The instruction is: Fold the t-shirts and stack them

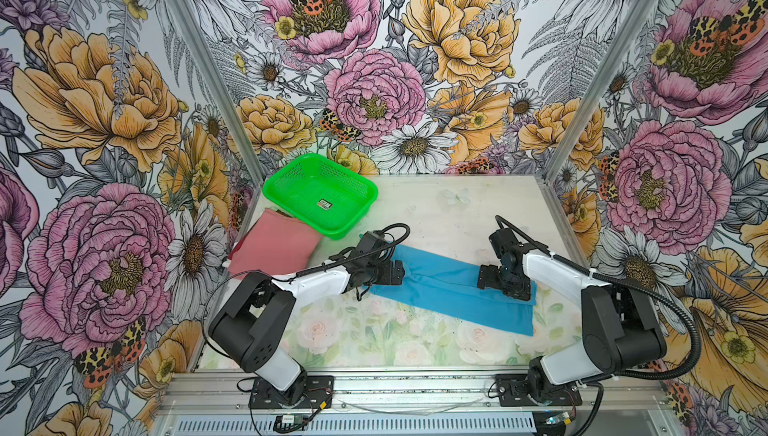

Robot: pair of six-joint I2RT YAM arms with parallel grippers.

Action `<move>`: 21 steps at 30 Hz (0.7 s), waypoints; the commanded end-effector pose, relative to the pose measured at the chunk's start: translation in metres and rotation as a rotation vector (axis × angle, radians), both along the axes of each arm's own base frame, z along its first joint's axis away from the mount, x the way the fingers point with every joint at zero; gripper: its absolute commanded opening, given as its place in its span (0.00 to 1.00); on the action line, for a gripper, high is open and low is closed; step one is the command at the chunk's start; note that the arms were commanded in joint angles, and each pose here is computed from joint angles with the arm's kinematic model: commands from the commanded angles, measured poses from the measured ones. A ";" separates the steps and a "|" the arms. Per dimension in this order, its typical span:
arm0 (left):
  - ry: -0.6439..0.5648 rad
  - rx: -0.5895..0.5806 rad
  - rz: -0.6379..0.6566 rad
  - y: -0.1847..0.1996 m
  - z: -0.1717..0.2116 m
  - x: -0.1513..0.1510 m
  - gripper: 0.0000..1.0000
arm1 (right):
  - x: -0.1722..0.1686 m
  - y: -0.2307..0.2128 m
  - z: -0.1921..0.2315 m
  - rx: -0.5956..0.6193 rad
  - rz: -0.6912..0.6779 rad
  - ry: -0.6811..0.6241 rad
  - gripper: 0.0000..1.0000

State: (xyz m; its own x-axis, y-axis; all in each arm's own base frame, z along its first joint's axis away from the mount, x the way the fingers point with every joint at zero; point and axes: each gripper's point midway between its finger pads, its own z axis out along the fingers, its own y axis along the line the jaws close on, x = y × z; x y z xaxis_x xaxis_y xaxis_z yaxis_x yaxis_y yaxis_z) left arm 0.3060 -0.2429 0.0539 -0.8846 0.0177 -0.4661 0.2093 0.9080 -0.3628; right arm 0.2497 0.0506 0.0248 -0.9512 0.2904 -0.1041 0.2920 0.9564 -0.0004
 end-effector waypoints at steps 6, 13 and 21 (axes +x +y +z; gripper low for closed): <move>-0.001 -0.051 0.052 -0.015 -0.012 0.038 0.99 | -0.039 0.044 -0.018 0.007 0.089 0.068 0.99; -0.091 0.009 0.058 0.005 0.029 0.042 0.99 | -0.022 0.046 0.016 0.013 0.119 -0.073 0.99; -0.133 -0.010 0.117 0.056 0.084 0.039 0.99 | 0.033 0.120 0.085 0.188 0.420 -0.231 0.99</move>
